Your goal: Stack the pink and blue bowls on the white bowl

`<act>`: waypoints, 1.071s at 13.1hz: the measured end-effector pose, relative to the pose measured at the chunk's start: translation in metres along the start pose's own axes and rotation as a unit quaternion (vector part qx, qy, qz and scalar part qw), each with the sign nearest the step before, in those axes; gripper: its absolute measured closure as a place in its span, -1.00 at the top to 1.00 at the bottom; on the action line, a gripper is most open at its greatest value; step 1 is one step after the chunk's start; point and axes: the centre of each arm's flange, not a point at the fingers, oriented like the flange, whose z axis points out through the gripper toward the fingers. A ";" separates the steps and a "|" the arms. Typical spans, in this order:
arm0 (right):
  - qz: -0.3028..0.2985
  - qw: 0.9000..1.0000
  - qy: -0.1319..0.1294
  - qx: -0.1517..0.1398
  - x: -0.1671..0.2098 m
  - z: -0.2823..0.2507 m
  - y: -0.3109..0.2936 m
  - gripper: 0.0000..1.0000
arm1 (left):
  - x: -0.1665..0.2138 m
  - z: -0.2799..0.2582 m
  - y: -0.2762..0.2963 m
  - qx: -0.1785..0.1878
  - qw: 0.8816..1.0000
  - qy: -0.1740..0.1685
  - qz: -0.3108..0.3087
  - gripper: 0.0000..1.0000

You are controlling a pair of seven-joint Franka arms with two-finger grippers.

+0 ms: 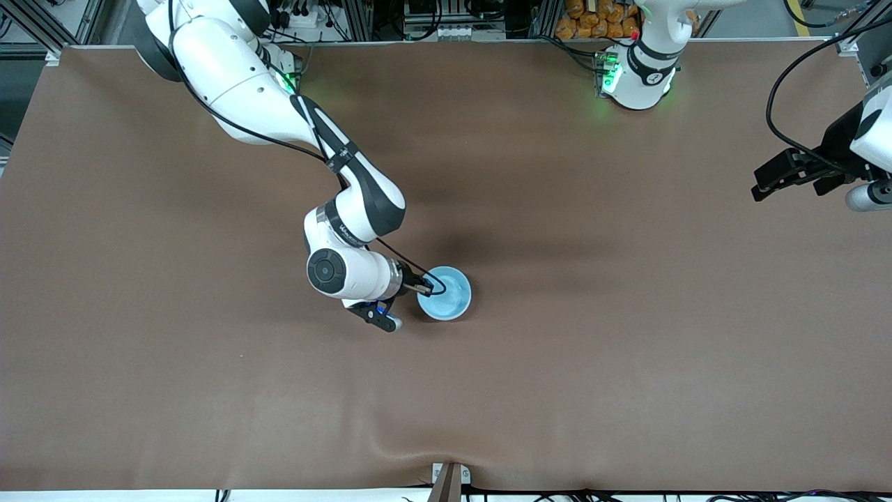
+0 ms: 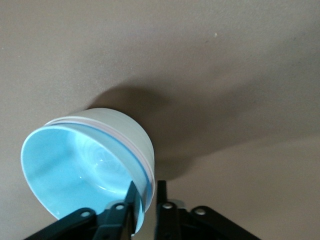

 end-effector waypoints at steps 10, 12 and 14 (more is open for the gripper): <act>-0.051 0.994 0.029 -0.088 0.034 -0.105 0.043 1.00 | -0.001 0.000 0.003 0.000 1.000 0.000 0.003 1.00; -0.081 0.991 0.030 -0.103 0.043 -0.154 0.065 1.00 | -0.001 0.000 0.003 0.000 1.000 0.000 0.003 1.00; -0.119 0.987 0.035 -0.104 0.057 -0.211 0.105 1.00 | -0.001 0.000 0.004 0.000 1.000 -0.001 0.004 1.00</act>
